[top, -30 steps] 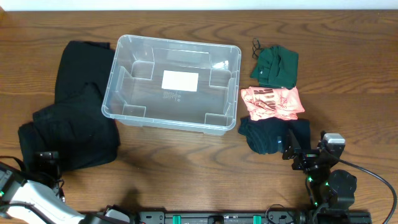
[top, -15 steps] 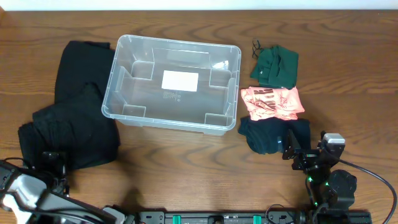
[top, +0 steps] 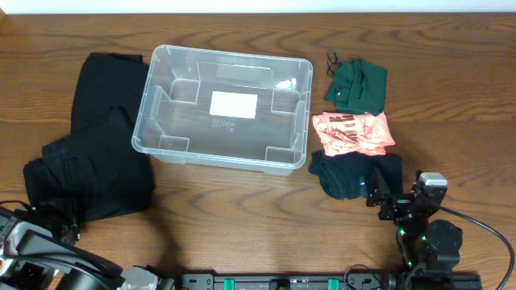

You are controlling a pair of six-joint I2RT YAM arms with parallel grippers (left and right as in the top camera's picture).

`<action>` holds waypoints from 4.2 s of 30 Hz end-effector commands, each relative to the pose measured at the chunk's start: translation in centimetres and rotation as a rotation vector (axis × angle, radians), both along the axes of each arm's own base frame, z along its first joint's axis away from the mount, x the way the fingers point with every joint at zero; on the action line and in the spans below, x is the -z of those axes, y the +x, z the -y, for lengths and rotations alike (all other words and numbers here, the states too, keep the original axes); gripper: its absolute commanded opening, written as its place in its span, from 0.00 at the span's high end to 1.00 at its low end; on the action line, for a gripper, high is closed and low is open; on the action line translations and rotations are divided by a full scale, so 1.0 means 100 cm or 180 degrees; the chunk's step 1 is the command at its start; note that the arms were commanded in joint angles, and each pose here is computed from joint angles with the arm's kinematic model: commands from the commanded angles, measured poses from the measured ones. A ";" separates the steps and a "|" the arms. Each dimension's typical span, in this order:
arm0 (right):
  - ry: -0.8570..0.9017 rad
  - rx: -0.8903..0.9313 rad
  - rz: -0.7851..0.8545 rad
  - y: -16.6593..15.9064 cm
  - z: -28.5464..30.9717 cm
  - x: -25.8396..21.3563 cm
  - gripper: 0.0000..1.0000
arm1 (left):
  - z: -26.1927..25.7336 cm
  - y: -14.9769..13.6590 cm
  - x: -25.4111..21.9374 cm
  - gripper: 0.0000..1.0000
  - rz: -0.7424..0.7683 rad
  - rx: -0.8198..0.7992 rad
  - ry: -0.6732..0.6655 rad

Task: Pack container
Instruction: 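Reach the left gripper to the black pants and grasp them, then lift the black pants with the left gripper and drop them into the bin, then move the left gripper back to the black shirt and grasp it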

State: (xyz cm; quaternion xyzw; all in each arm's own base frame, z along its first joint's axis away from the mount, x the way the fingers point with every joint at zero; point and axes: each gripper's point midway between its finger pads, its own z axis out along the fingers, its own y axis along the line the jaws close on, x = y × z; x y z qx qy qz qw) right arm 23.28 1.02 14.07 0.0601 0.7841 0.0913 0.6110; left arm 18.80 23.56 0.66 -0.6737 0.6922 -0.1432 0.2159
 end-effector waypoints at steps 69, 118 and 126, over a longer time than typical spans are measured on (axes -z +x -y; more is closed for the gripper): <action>0.0021 -0.0031 -0.0001 0.000 -0.003 0.000 0.01 | 0.420 0.243 -0.285 0.94 0.2308 0.2685 0.1076; 0.0021 -0.0031 -0.0001 0.000 -0.003 0.000 0.01 | 0.150 0.098 -0.308 0.02 0.0722 0.1084 0.2428; 0.0021 -0.0031 -0.0001 0.000 -0.003 0.000 0.01 | 0.085 0.126 -0.254 0.02 0.0851 0.1378 0.1446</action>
